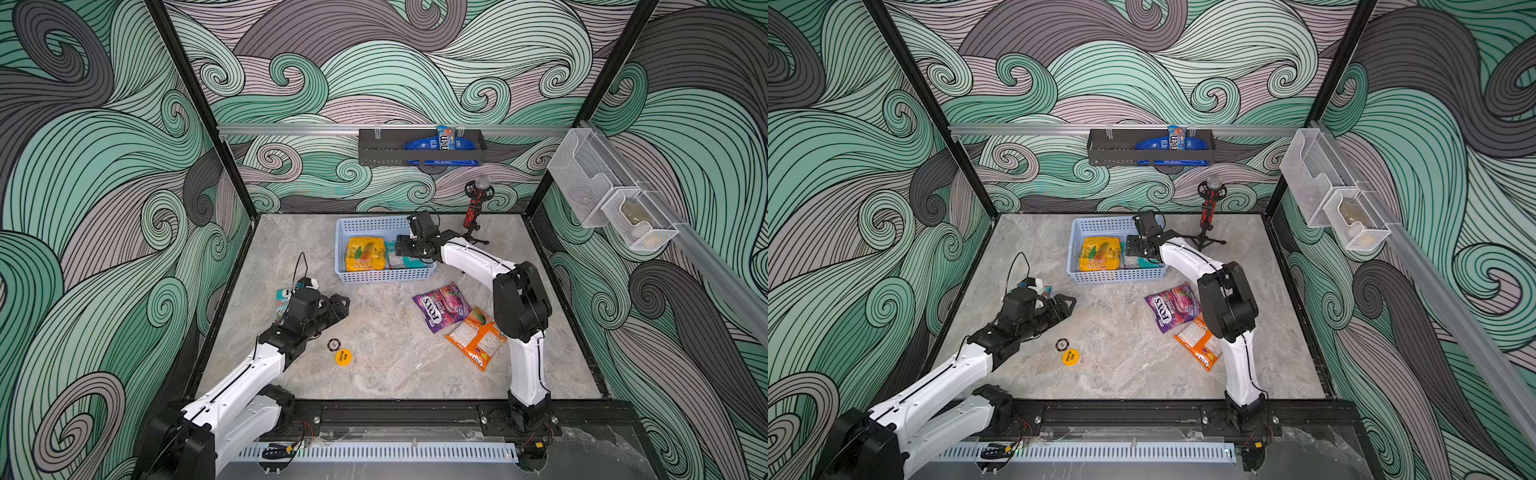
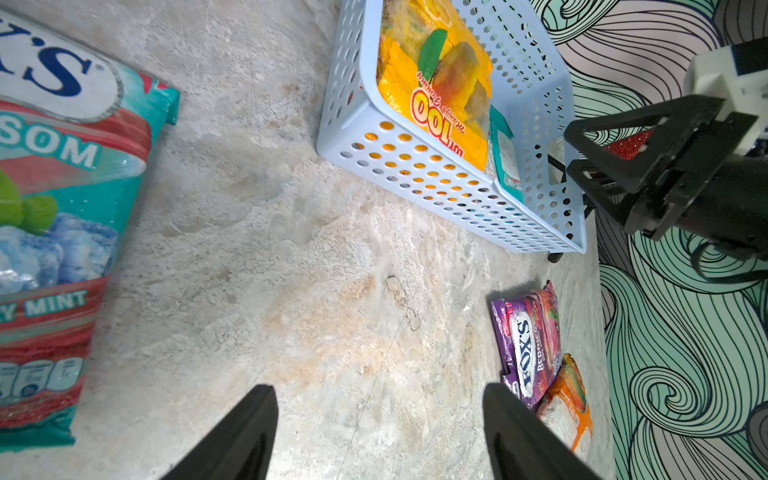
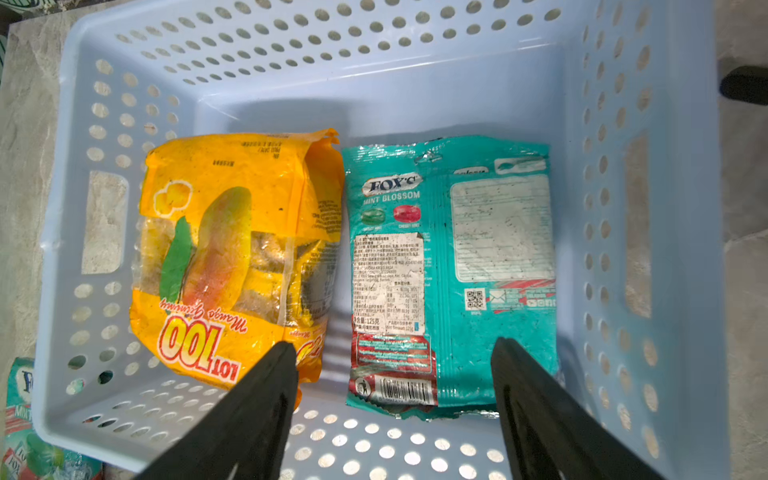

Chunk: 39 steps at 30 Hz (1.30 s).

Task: Put the candies in the basket
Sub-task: Place the candy in the basket, then pick up the candy at the center of the board.

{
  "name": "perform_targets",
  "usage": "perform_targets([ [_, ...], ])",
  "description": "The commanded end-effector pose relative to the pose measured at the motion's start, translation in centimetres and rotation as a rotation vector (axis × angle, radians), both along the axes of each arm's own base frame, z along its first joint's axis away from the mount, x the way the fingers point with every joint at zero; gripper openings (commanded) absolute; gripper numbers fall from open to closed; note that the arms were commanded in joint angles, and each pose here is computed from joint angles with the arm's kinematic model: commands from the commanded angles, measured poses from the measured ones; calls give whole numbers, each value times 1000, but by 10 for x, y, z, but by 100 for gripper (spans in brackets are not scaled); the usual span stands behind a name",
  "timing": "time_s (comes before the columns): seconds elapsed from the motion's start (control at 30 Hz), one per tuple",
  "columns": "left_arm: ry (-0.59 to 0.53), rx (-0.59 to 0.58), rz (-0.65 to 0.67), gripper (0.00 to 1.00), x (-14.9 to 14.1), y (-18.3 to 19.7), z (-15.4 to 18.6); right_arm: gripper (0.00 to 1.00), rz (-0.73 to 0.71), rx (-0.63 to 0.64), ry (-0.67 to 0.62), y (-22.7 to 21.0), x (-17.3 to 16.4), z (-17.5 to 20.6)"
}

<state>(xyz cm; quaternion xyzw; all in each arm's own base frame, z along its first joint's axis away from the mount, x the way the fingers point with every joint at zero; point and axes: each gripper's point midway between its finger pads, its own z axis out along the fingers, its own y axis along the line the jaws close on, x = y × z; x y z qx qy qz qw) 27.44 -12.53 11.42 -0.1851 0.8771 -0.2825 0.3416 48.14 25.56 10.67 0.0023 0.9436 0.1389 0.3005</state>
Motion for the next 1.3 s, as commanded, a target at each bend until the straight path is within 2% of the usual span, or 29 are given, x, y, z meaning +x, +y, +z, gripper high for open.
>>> perform_targets([
  [0.0,-103,-37,-52,80,5,-10,41,75,49,53,-38,-3,-34,45],
  [0.1,-207,-148,-169,80,-2,-33,66,76,29,44,-97,-33,-73,75],
  [0.13,-236,-204,-215,80,-6,-42,73,79,12,44,-112,-46,-88,80],
  [0.2,-283,-285,-280,80,-14,-57,84,83,-31,38,-96,-72,-121,67],
  [0.3,-300,-304,-330,80,-20,-74,86,84,-122,60,-51,-108,-170,40],
  [0.37,-293,-288,-351,80,-22,-84,84,85,-233,119,-44,-133,-200,27],
  [0.43,-283,-281,-368,80,-23,-93,81,95,-355,229,-61,-152,-227,20],
  [0.47,-281,-283,-376,80,-24,-97,81,96,-402,287,-69,-158,-237,17],
  [0.6,-265,-287,-398,79,-26,-112,77,89,-601,519,-11,-173,-271,-26],
  [0.73,-256,-283,-471,80,-33,-134,77,89,-700,565,92,-177,-288,-67],
  [0.87,-266,-258,-577,79,-47,-163,79,89,-707,555,97,-178,-290,-68],
  [1.07,-223,-230,-694,79,-61,-212,67,94,-744,397,62,-202,-294,-38],
  [1.27,-149,-242,-745,77,-65,-238,51,99,-846,255,66,-228,-302,-43],
])
